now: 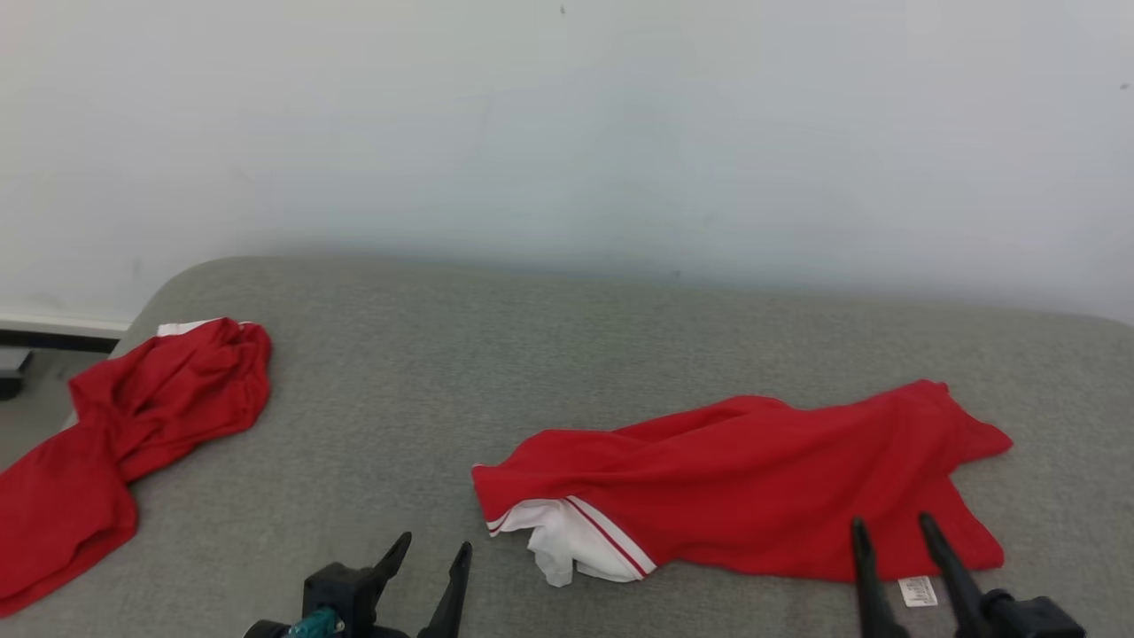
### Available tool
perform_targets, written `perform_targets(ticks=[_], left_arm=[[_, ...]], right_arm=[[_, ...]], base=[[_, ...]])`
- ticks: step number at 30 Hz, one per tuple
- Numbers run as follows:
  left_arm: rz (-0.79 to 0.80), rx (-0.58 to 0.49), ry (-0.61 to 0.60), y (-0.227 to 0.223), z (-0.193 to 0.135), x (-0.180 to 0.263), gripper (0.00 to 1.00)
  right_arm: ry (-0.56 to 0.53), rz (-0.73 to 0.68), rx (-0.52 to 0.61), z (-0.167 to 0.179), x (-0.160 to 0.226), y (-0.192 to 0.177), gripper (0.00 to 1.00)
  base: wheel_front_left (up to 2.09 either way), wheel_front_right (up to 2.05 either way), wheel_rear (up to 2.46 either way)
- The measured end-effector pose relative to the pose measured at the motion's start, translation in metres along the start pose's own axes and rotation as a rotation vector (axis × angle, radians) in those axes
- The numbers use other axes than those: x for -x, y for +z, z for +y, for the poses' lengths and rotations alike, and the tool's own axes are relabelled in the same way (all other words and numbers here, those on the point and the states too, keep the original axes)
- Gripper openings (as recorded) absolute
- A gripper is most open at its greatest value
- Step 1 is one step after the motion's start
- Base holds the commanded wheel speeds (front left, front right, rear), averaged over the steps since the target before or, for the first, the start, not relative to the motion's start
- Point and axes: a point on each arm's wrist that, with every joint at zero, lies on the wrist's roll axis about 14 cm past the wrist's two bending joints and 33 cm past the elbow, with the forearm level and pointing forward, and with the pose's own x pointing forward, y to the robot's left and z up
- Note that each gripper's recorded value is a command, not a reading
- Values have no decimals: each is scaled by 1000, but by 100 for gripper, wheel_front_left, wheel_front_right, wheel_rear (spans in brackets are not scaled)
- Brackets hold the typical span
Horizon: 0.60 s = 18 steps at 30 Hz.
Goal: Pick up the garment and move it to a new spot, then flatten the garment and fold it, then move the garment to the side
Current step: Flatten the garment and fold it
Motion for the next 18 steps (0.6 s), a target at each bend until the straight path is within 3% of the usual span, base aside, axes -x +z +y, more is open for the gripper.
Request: perform_targets(ticks=[6,16,17,18], left_arm=[[91,-17,-1,-15,1,-25,100],[242,-21,-10,-45,-9,-59,100],[246,-23,-9,-46,-10,-63,38],[245,-25,-12,-46,-11,-67,0]], right_arm=[[-6,30,-48,8,15,-7,100],[-93,44,-48,-16,31,-8,100],[-100,45,-49,-19,32,-9,100],[-106,48,-49,-20,34,-9,100]], base=[[0,0,0],[0,0,0],[0,0,0],[0,0,0]])
